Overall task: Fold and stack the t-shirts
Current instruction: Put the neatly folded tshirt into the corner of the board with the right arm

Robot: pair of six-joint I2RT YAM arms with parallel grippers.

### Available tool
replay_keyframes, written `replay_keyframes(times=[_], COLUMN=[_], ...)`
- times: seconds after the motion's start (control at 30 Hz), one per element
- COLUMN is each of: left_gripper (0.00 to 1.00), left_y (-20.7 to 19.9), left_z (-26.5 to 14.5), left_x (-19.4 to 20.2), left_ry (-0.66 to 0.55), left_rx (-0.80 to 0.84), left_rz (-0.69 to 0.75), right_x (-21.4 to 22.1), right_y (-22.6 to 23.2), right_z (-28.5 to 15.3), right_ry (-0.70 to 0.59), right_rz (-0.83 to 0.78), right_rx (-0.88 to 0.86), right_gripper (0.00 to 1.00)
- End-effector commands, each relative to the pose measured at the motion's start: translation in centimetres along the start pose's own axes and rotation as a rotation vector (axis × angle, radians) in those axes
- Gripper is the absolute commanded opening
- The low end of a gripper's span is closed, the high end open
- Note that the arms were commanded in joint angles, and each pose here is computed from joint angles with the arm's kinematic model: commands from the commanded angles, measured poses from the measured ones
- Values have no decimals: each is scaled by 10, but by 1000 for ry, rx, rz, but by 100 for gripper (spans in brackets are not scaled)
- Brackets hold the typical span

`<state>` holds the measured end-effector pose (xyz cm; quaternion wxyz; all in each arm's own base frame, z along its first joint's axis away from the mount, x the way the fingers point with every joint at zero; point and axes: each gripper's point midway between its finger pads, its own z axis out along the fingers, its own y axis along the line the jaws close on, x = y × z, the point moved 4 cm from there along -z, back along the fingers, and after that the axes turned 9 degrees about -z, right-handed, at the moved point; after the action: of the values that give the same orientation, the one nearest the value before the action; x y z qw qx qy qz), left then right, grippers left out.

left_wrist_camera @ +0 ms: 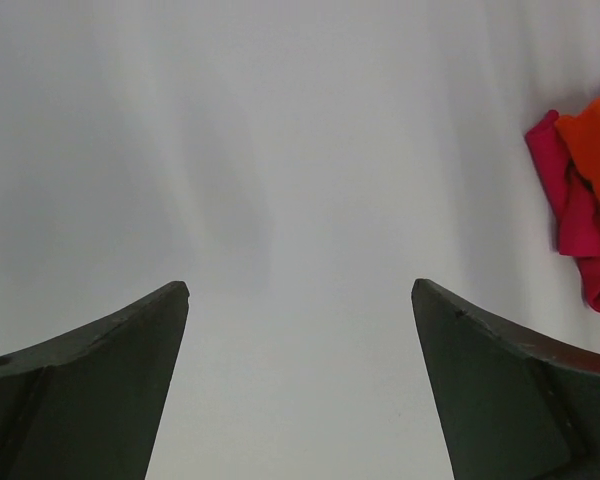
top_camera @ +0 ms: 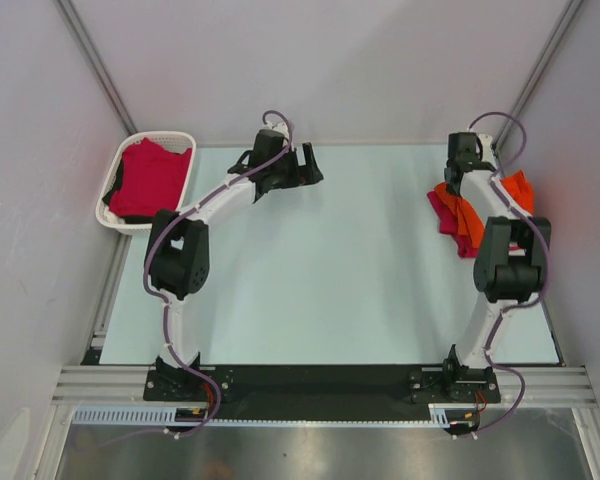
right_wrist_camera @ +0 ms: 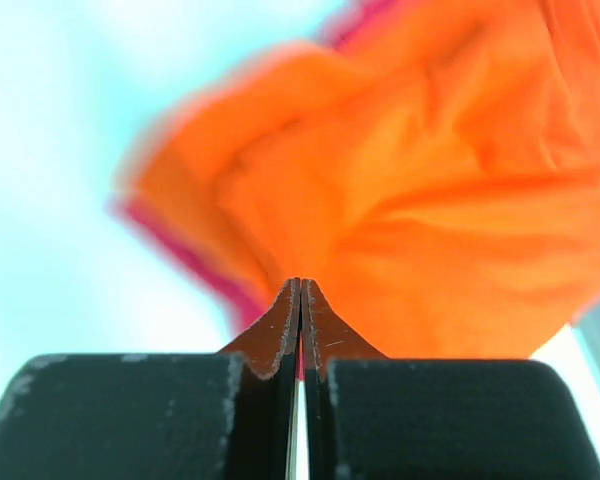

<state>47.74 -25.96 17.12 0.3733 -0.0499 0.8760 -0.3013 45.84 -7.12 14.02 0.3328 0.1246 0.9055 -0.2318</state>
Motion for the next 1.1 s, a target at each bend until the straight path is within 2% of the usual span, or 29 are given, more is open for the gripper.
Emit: replay_keyframes(times=[0.0,0.03,0.07,0.1,0.13,0.17,0.27,0.3,0.33,0.4,0.47,0.57,0.6,0.73,1.07], left_gripper=[100,100,100,100,100,100,99,99,99,99,99,99,99,99,99], left_y=[-7,-6,-4,-5,-6,-4,-3,-3,-2,-2,-1,1,2,5,13], left_z=[-20,-20,-20,-21,-21,-20,-19,-20,-19,-20,-19,-21,-22,-24,-21], left_x=[-15,-14,-12,-12,-11,-9,-7,-7,-6,-5,-4,-3,-3,-1,0], left_ry=[-51,-49,-45,-47,-45,-39,-39,-41,-39,-40,-39,-45,-45,-49,-46], left_rx=[10,7,4,10,15,13,15,16,15,20,19,10,8,-6,-40], left_rz=[13,9,9,9,10,9,9,11,9,8,9,15,17,29,43], right_x=[-64,-77,-80,-77,-77,-70,-51,-41,-36,-29,-19,-10,-13,-1,-6], right_y=[-41,-44,-37,-58,-58,-54,-59,-62,-62,-59,-54,-49,-51,-44,-41], right_z=[-59,-65,-80,-71,-68,-66,-57,-49,-49,-41,-35,-20,-24,7,41], right_ry=[-287,-352,-376,-384,-392,-364,-332,-377,-331,-367,-316,-315,-372,-340,-307], right_rz=[306,413,441,513,624,645,834,869,968,996,1081,1172,1160,1239,1281], right_rx=[-328,-441,-646,-690,-777,-905,-1079,-1107,-1159,-1216,-1273,-1332,-1366,-1371,-1388], right_gripper=[3,4,4,4,1,0,0,0,0,0,0,0,0,0,0])
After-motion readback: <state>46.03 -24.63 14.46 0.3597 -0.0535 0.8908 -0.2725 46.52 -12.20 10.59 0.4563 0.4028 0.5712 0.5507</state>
